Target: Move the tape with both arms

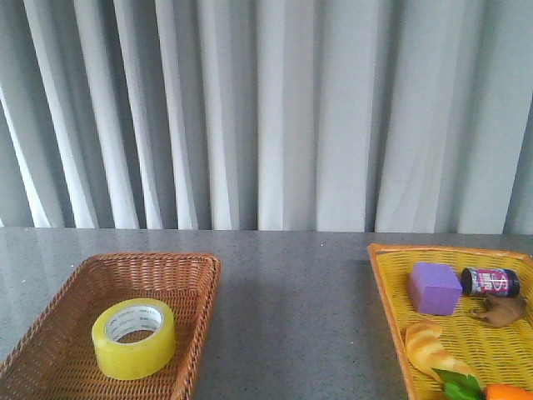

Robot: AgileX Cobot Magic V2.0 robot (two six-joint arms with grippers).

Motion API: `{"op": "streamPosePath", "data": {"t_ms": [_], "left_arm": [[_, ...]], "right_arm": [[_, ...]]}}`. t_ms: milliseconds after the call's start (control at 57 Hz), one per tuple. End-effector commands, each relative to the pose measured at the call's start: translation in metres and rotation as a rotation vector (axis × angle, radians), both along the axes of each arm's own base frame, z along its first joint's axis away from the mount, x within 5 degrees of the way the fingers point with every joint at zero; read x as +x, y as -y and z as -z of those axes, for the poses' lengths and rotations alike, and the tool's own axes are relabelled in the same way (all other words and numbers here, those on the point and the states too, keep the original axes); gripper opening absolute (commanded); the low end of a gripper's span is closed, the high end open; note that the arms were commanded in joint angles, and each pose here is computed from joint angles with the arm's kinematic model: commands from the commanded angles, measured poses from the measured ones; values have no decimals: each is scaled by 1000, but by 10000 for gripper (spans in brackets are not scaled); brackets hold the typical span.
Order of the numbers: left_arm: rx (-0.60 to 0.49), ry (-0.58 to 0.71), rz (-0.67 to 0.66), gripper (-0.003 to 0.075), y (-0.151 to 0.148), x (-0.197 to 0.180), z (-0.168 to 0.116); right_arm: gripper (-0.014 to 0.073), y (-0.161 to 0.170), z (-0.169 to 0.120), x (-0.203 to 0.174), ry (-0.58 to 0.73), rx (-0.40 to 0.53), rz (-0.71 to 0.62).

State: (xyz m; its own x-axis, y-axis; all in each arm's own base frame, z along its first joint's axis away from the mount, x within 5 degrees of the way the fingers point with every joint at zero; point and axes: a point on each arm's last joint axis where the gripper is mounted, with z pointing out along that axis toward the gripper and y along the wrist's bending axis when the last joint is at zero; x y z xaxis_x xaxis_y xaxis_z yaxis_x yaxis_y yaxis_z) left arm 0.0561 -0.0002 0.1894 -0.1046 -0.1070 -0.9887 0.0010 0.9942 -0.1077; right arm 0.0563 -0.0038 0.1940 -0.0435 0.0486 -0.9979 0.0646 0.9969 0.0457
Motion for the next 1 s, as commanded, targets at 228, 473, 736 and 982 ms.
{"op": "streamPosePath", "data": {"t_ms": [228, 473, 736, 982], "left_arm": [[-11, 91, 6, -6, 1, -1, -10], [-11, 91, 6, -6, 1, -1, -10], [-10, 91, 6, -6, 1, -1, -10], [-10, 91, 6, -6, 1, -1, -10]], "right_arm": [[-7, 0, -3, 0, 50, -48, -3], [-7, 0, -4, 0, 54, -75, -3], [-7, 0, -5, 0, 64, -92, -4], [-7, 0, -5, 0, 62, -99, -4]]}}
